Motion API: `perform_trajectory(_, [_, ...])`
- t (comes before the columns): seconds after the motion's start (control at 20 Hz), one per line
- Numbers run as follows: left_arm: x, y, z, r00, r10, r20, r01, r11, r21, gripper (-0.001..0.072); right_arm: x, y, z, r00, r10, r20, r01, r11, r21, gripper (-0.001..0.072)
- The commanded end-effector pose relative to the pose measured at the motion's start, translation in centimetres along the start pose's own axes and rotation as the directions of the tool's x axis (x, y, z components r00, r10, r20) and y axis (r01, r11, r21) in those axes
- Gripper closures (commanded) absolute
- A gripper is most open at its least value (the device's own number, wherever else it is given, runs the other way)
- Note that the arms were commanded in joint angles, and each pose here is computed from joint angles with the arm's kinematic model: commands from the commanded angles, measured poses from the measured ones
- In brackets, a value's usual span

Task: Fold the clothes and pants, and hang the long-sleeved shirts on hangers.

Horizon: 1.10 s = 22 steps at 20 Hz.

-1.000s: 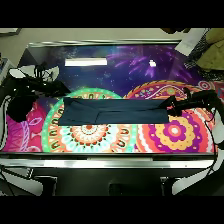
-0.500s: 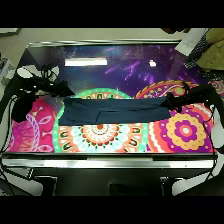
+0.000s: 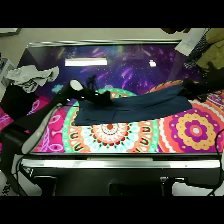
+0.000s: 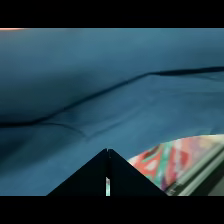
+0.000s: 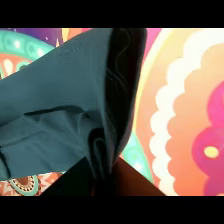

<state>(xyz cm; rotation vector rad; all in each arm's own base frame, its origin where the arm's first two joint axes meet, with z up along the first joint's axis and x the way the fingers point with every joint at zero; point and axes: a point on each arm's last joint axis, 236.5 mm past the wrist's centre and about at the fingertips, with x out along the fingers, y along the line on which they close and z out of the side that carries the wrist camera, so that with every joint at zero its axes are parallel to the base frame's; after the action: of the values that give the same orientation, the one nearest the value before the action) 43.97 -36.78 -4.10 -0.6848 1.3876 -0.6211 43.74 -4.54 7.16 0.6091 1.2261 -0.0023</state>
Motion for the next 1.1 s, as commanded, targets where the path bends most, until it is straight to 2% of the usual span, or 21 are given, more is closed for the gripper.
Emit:
perform_trajectory(0.0, [7.1, -5.6, -3.9, 0.991, -0.131, 0.01, 0.131, 0.987, -0.093, 0.0694, -5.0, 0.6, -0.6, 0.996, -0.058, 0.067, 0.06, 0.998, -0.028, 0.068])
perform_trajectory(0.25, [12.2, -9.8, -7.5, 0.97, -0.241, 0.034, 0.242, 0.942, -0.231, 0.0695, -9.8, 1.5, -2.2, 0.985, -0.088, 0.146, 0.096, 0.994, -0.048, 0.068])
perform_trajectory(0.5, [15.4, -13.7, -9.8, 0.953, -0.301, 0.001, 0.295, 0.934, -0.201, 0.0695, -11.9, 2.4, -3.4, 0.982, -0.081, 0.173, 0.089, 0.995, -0.043, 0.068])
perform_trajectory(0.75, [18.8, -14.3, -11.3, 0.95, -0.313, -0.014, 0.296, 0.911, -0.286, 0.0696, -12.3, 2.5, -4.5, 0.986, -0.083, 0.147, 0.09, 0.995, -0.047, 0.068])
perform_trajectory(1.05, [16.5, -14.8, -10.0, 0.944, -0.326, -0.05, 0.303, 0.917, -0.258, 0.0697, -12.4, 2.8, -2.7, 0.974, -0.068, 0.217, 0.08, 0.996, -0.047, 0.0679])
